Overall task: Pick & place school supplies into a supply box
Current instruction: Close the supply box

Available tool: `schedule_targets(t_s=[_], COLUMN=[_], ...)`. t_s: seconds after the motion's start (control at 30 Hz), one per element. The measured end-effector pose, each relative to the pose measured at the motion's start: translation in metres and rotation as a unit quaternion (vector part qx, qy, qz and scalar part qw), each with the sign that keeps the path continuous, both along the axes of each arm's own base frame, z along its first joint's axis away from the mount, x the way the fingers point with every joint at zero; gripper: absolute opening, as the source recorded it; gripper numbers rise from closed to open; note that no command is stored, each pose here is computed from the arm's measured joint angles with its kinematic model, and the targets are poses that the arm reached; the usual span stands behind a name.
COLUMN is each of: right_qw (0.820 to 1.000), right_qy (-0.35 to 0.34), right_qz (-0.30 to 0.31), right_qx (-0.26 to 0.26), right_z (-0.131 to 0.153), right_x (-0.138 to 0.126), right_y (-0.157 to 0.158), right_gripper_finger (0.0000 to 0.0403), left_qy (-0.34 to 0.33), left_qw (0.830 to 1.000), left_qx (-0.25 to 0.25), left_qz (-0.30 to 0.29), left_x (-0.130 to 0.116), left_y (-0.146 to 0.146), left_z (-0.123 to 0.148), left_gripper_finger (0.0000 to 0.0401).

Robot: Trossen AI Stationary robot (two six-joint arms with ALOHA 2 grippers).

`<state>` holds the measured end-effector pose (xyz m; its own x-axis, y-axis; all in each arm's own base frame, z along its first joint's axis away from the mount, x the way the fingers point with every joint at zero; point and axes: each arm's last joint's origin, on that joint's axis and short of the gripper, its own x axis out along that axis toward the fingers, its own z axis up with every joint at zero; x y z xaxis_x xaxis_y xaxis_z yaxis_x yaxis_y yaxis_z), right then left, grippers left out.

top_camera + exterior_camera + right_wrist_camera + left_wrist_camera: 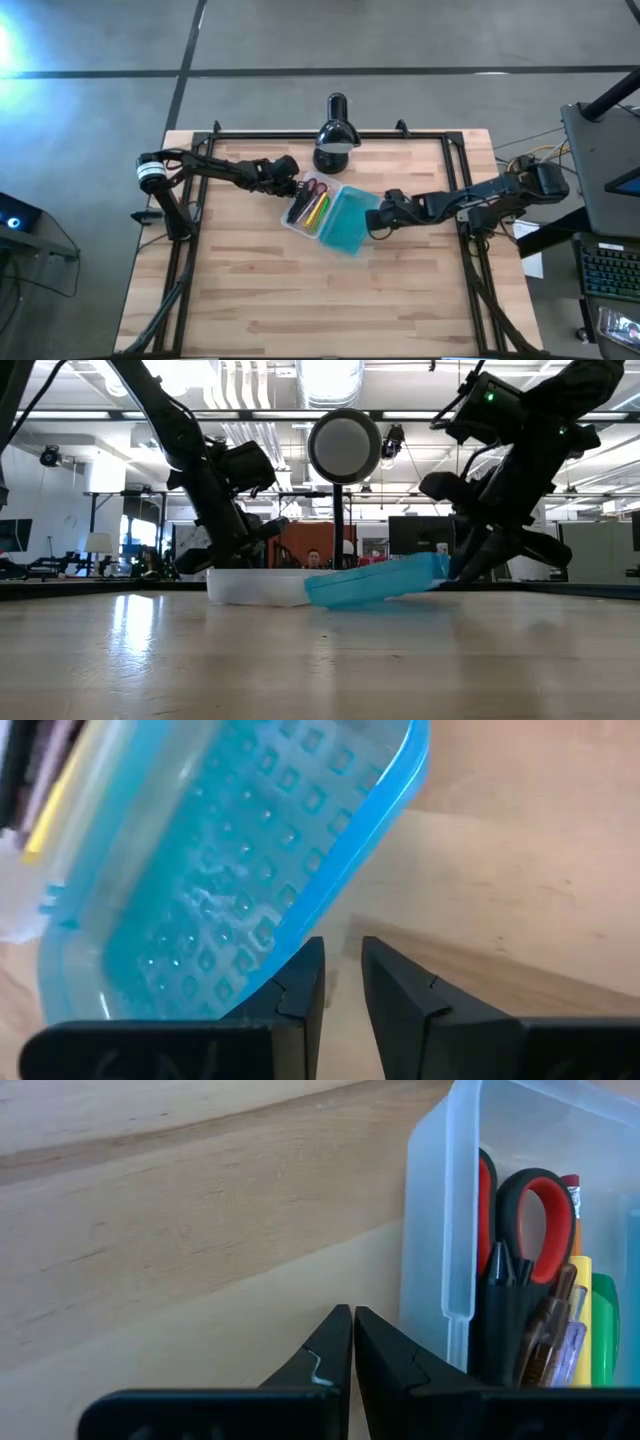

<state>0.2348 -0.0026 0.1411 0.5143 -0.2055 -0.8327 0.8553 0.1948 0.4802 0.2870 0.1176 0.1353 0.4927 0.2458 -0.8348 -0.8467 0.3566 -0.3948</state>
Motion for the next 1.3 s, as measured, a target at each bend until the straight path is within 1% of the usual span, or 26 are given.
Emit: schedule_targets(t_s=[0.1,0.3,0.57,1.03,1.3], right_qw=[1.000,0.999,0.998,0.996,0.991], right_qy=[-0.014,-0.032,-0.046,-0.066,-0.096], right_qz=[0.001,-0.002,0.017,0.013,0.007], right_qx=[-0.012,-0.019,-0.041,-0.054,-0.089], right_z=[0.007,0.014,0.026,0.037,0.052], right_x=[-0.001,-0.002,0.006,0.008,0.005], right_y=[-0.001,-0.001,-0.001,-0.002,-0.004], right_gripper_finger=[0.0063,0.0063,0.0063,0.0063,0.0063], left_qy=[0.000,-0.002,-0.002,-0.004,-0.006], left_qw=[1.000,1.000,1.000,1.000,1.000], left_qx=[0.000,0.000,-0.001,0.000,0.000], left_qz=[0.000,0.001,0.001,0.001,0.001], left_x=[0.000,0.000,0.000,0.000,0.001], left_y=[0.000,0.000,0.000,0.000,0.000], left_z=[0.000,0.000,0.000,0.000,0.001], left_gripper_finger=[0.0001,0.0001,0.0000,0.0000,0.0000])
